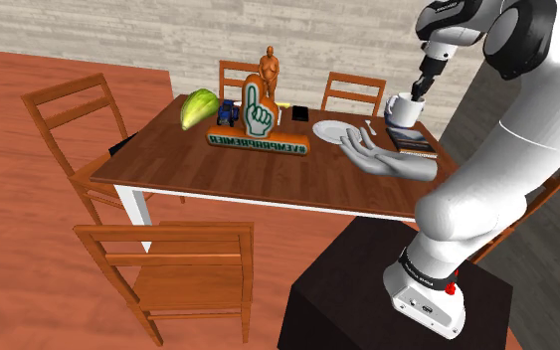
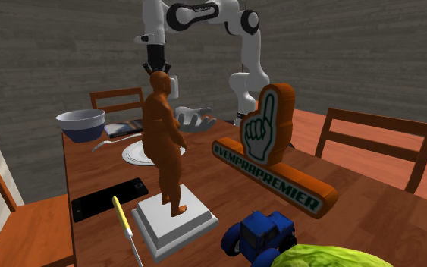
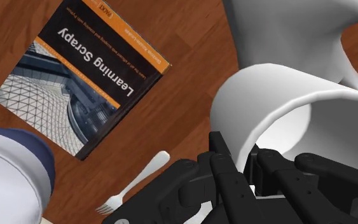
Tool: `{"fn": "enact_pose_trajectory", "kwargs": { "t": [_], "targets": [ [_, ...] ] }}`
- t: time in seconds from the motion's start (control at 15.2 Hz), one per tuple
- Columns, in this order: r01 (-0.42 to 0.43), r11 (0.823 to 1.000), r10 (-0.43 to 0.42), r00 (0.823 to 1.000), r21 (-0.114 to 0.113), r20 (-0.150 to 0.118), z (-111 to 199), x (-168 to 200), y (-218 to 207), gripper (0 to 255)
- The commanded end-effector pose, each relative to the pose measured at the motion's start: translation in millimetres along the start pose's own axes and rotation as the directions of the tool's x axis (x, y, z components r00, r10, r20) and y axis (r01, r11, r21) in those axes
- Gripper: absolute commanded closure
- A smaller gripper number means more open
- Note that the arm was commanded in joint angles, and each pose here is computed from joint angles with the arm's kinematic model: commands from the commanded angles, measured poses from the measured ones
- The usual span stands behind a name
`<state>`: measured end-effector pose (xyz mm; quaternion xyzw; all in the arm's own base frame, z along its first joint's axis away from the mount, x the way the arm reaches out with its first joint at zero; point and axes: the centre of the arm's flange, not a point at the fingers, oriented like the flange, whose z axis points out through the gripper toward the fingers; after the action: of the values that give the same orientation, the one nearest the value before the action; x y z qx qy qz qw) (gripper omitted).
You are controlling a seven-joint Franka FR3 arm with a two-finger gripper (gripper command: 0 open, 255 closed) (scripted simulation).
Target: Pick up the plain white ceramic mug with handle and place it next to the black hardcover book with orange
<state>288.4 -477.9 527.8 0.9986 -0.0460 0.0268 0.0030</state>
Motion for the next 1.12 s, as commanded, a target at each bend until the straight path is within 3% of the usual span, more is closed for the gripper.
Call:
{"fn": "enact_pose_trajectory", "kwargs": {
  "t": [0.0,0.79,1.06],
  "targets": [
    [0.002,1.0,-0.002,1.0,0.0,0.0,1,-23,15,255],
    [0.002,1.0,-0.002,1.0,0.0,0.0,-6,-151,104,255],
    [0.002,1.0,-0.002,1.0,0.0,0.0,15,-152,104,255]
  ]
}}
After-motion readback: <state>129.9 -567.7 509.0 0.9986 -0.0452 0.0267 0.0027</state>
